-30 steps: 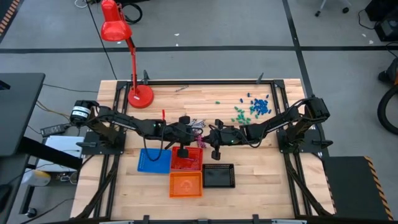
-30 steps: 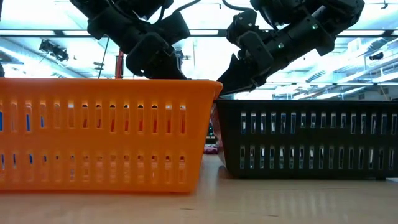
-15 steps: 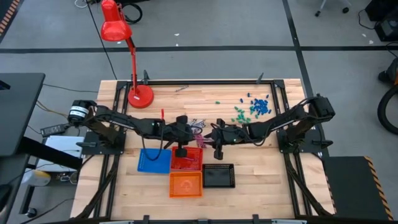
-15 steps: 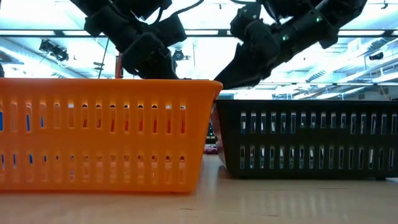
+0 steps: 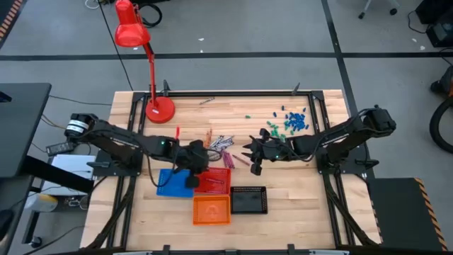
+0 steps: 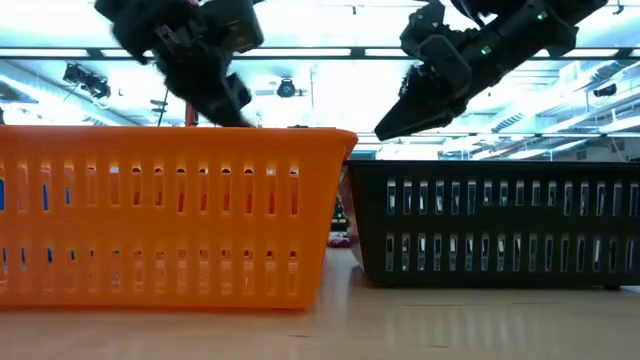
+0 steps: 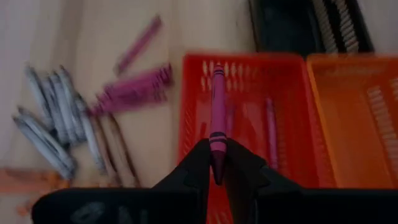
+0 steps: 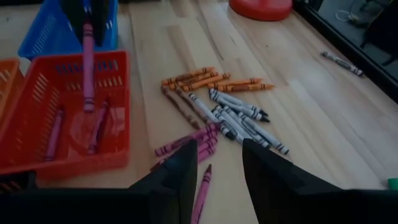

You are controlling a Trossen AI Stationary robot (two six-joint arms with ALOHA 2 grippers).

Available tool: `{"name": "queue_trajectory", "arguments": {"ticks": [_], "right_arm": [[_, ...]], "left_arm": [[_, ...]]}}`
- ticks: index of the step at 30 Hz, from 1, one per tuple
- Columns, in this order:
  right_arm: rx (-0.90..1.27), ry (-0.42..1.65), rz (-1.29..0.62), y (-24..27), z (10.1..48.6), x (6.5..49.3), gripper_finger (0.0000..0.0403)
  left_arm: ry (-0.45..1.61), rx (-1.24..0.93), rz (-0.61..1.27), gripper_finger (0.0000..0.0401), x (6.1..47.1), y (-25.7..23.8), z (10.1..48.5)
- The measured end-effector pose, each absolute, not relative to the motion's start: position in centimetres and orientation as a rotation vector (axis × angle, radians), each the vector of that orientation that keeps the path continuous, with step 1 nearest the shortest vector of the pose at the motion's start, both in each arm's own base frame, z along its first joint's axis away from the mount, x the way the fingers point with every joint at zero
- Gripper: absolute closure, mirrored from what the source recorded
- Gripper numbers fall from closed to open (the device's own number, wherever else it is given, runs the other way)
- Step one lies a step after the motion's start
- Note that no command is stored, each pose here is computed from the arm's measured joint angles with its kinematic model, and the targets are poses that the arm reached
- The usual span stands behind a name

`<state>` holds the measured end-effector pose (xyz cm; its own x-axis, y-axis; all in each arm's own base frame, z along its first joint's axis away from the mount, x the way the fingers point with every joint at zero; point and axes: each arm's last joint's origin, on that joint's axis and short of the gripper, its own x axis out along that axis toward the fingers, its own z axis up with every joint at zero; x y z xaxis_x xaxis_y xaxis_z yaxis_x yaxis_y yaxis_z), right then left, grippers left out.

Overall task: Sort crayons
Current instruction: Put the violet crayon into the red bin

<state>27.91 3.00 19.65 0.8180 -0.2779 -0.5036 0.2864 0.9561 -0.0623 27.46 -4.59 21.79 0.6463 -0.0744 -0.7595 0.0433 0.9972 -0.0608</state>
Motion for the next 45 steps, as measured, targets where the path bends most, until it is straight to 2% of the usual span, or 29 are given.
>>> {"name": "queue_trajectory", "arguments": {"ticks": [13, 16, 24, 32, 38, 45], "right_arm": [[0.023, 0.497, -0.293, 3.0, 19.4, 28.1, 0.0272], [0.021, 0.498, -0.292, 3.0, 19.4, 28.1, 0.0272], [0.01, 0.504, -0.288, 3.0, 19.3, 28.1, 0.0272], [0.011, 0.499, -0.287, 3.0, 19.4, 28.1, 0.0272], [0.01, 0.505, -0.288, 3.0, 19.3, 28.1, 0.0272], [0.008, 0.512, -0.288, 3.0, 19.3, 28.0, 0.0272]], "left_arm": [[0.91, -0.05, -0.089, 0.0357, 29.7, -6.7, 17.7], [0.902, -0.042, -0.094, 0.0346, 29.9, -6.7, 17.5], [0.922, -0.034, -0.104, 0.027, 29.7, -6.7, 17.5], [0.931, 0.002, -0.131, 0.026, 30.3, -6.5, 21.0], [0.916, 0.068, 0.025, 0.026, 30.8, -4.4, 21.6], [0.96, -0.083, 0.262, 0.026, 30.3, 0.3, 20.0]]}}
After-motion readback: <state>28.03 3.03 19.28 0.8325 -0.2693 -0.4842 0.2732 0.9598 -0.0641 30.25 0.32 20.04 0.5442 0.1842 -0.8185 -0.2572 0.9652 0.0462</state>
